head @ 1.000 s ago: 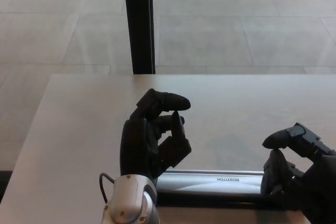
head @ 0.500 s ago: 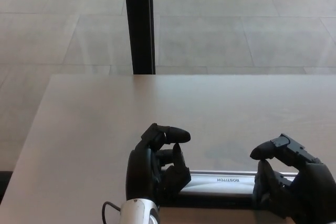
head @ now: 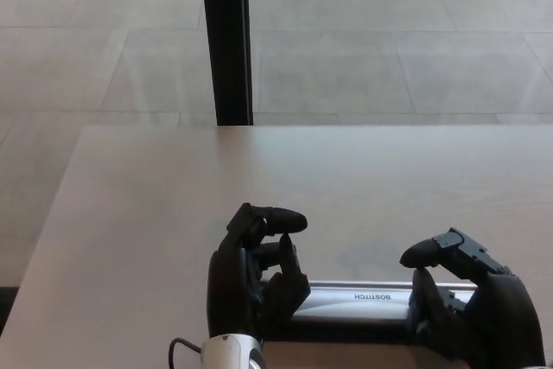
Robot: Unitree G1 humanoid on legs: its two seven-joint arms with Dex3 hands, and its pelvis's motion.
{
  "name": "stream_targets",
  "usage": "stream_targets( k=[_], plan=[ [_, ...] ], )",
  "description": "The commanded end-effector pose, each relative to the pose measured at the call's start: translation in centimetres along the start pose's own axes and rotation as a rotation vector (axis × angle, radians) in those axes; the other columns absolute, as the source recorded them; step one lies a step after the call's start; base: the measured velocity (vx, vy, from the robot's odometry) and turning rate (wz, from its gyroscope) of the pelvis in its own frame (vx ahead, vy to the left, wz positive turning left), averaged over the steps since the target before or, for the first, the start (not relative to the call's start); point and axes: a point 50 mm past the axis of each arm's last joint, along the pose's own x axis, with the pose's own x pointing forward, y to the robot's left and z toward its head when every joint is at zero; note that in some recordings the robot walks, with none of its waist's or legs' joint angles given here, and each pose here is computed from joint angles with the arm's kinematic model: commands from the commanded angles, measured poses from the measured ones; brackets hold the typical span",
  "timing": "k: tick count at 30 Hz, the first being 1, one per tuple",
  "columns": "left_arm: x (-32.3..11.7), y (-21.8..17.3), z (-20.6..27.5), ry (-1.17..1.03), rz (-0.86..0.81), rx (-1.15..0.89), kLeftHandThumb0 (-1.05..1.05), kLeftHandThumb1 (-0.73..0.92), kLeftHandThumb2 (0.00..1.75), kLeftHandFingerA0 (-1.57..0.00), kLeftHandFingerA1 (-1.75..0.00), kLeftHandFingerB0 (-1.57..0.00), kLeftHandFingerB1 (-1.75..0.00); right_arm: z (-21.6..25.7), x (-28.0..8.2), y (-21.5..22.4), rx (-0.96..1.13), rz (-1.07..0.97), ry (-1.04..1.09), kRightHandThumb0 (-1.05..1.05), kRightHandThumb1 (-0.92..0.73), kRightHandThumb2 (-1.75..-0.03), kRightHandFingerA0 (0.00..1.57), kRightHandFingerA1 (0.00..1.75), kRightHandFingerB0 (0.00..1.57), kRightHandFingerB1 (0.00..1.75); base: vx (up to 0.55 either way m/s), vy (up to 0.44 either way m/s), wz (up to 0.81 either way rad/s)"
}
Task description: A hole pucnch is kept on the middle on the desk infront of the robot and the robot uses both its hands as fists to press on it and use it
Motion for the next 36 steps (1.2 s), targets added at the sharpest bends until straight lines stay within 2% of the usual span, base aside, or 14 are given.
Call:
stream_targets(
  k=[1, 7, 9, 22, 23, 25, 27, 28, 30, 31, 32, 33, 35, 36],
  plan=[
    [-4.4, -5.7, -4.9, 0.204, 0.187, -0.238, -0.3, 0.87, 0.87, -0.89, -1.75, -0.44, -1.65, -3.1, -0.5, -1.0, -0.028, -0.167, -0.016, -0.46, -0.62, -1.03, 1.07, 1.75, 0.72, 1.73, 0.0, 0.0, 0.0],
    [-4.6, -6.1, -5.3, 0.153, 0.248, -0.177, -0.29, 0.86, 0.86, -0.9, -1.75, -0.5, -1.64, -4.6, -0.7, -1.0, -0.013, -0.24, -0.006, -0.47, -0.66, -1.01, 1.06, 1.75, 0.73, 1.75, 0.0, 0.0, 0.0],
    [-4.8, -6.2, -6.0, 0.1, 0.348, -0.041, -0.29, 0.85, 0.8, -0.83, -1.75, -0.6, -1.51, -6.2, -1.4, -1.1, 0.026, -0.302, 0.01, -0.43, -0.7, -0.91, 1.03, 1.75, 0.7, 1.74, 0.0, 0.0, 0.0],
    [-3.5, -6.3, -7.3, -0.045, 0.281, 0.35, -0.27, 0.88, 0.77, -0.77, -1.75, -0.61, -1.42, -9.0, -2.3, -1.1, -0.051, -0.444, 0.03, -0.45, -0.66, -0.85, 0.94, 1.75, 0.74, 1.73, 0.0, 0.0, 0.0],
    [-3.5, -6.3, -7.7, -0.096, 0.196, 0.504, -0.22, 0.86, 0.84, -0.81, -1.75, -0.54, -1.59, -9.7, -2.7, -1.3, -0.104, -0.461, 0.081, -0.5, -0.66, -0.72, 0.93, 1.67, 0.83, 1.54, 0.0, 0.0, 0.0],
    [-3.5, -6.2, -7.8, -0.115, 0.159, 0.546, -0.22, 0.86, 0.84, -0.81, -1.75, -0.54, -1.59, -10.1, -2.7, -1.3, -0.111, -0.493, 0.121, -0.5, -0.66, -0.72, 0.93, 1.67, 0.83, 1.54, 0.0, 0.0, 0.0],
    [-3.5, -6.2, -8.1, -0.149, 0.113, 0.616, -0.23, 0.83, 0.87, -0.82, -1.75, -0.55, -1.51, -10.4, -2.7, -1.2, 0.046, -0.535, 0.125, -0.41, -0.64, -0.67, 0.93, 1.68, 0.85, 1.55, 0.0, 0.0, 0.0],
    [-3.5, -6.2, -8.2, -0.158, 0.105, 0.625, -0.23, 0.82, 0.81, -0.83, -1.75, -0.64, -1.32, -10.6, -2.6, -1.1, 0.186, -0.552, 0.136, -0.42, -0.7, -0.68, 0.81, 1.65, 0.75, 1.47, 0.0, 0.0, 0.0],
    [-3.4, -6.2, -8.2, -0.171, 0.092, 0.641, -0.23, 0.82, 0.81, -0.83, -1.75, -0.64, -1.32, -10.8, -2.4, -0.7, 0.406, -0.565, 0.132, -0.42, -0.7, -0.68, 0.81, 1.65, 0.75, 1.47, 0.0, 0.003, 0.03],
    [-3.5, -6.2, -8.4, -0.173, 0.079, 0.659, -0.23, 0.8, 0.8, -1.04, -1.75, -0.62, -1.28, -11.0, -2.3, -0.5, 0.418, -0.637, 0.178, -0.45, -0.76, -0.68, 0.65, 1.33, 0.54, 0.95, 0.0, 0.0, 0.0],
    [-3.4, -6.1, -8.4, -0.179, 0.079, 0.661, -0.24, 0.83, 0.8, -0.81, -1.75, -0.62, -1.36, -10.8, -2.2, -0.5, 0.286, -0.624, 0.179, -0.43, -0.76, -0.69, 0.69, 1.4, 0.57, 0.96, 0.0, 0.0, 0.0],
    [-3.4, -6.1, -8.4, -0.18, 0.081, 0.665, -0.23, 0.78, 0.88, -0.81, -1.75, -0.56, -1.51, -10.7, -2.4, -0.5, 0.277, -0.603, 0.141, -0.44, -0.76, -0.68, 0.69, 1.46, 0.54, 0.99, 0.0, 0.0, 0.0],
    [-3.4, -6.1, -8.4, -0.19, 0.085, 0.667, -0.22, 0.77, 0.87, -0.83, -1.75, -0.63, -1.4, -10.6, -2.4, -0.7, 0.283, -0.571, 0.108, -0.42, -0.7, -0.64, 0.79, 1.75, 0.71, 1.65, 0.0, 0.0, 0.0],
    [-3.3, -6.0, -8.4, -0.2, 0.092, 0.668, -0.22, 0.76, 0.9, -0.83, -1.75, -0.58, -1.52, -10.7, -2.3, -0.8, 0.313, -0.58, 0.113, -0.41, -0.69, -0.66, 0.8, 1.66, 0.71, 1.42, 0.0, 0.0, 0.0]
  ],
)
